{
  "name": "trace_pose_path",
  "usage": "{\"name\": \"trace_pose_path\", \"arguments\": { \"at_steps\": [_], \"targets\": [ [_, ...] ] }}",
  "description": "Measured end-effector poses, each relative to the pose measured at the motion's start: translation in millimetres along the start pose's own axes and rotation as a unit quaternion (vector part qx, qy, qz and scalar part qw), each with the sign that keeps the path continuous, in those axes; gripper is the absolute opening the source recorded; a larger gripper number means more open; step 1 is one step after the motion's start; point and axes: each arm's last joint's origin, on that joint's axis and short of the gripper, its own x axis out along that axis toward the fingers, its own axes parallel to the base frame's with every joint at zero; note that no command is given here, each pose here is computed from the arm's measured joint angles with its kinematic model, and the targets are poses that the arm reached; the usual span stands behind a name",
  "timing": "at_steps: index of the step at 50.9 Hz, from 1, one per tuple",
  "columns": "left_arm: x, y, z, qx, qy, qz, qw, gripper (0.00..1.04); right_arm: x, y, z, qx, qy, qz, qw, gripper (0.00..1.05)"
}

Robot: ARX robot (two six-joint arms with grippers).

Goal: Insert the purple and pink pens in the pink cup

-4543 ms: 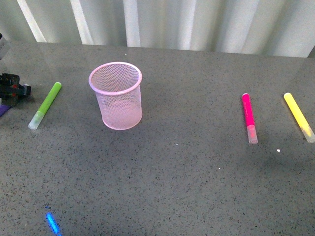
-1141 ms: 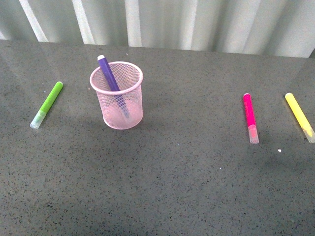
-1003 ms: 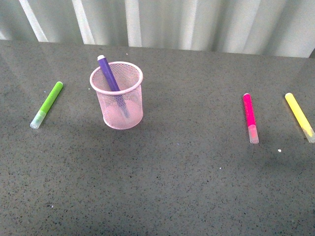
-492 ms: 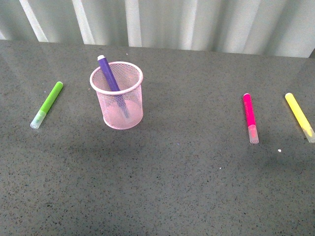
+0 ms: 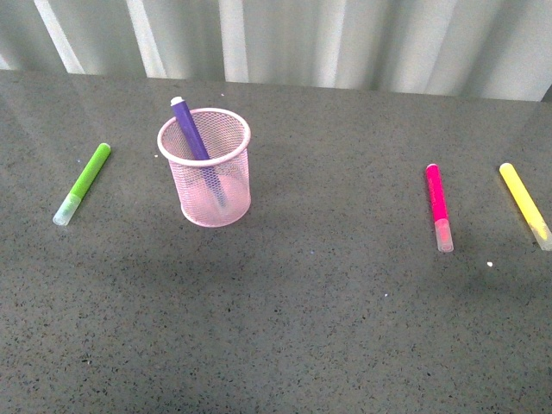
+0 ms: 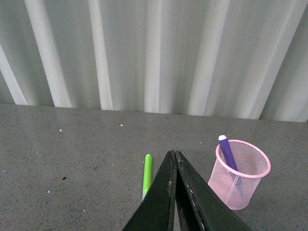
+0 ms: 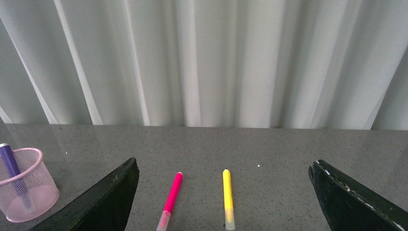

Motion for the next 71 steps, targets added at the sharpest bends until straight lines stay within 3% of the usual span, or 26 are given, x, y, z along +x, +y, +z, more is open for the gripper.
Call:
{"name": "trace_pose_path", "arguments": {
  "at_steps": [61, 66, 71],
  "targets": [
    [-31, 0, -2, 0.0, 0.001, 0.0, 1.0, 0.04, 0, 0, 0, 0.0, 0.0, 0.0, 1.0, 0.98],
    [-31, 0, -2, 0.0, 0.001, 0.0, 1.0, 0.27, 0, 0, 0, 0.0, 0.0, 0.0, 1.0, 0.98],
    [-31, 0, -2, 0.0, 0.001, 0.0, 1.0, 0.43, 0, 0, 0, 0.0, 0.0, 0.0, 1.0, 0.98]
  ]
}}
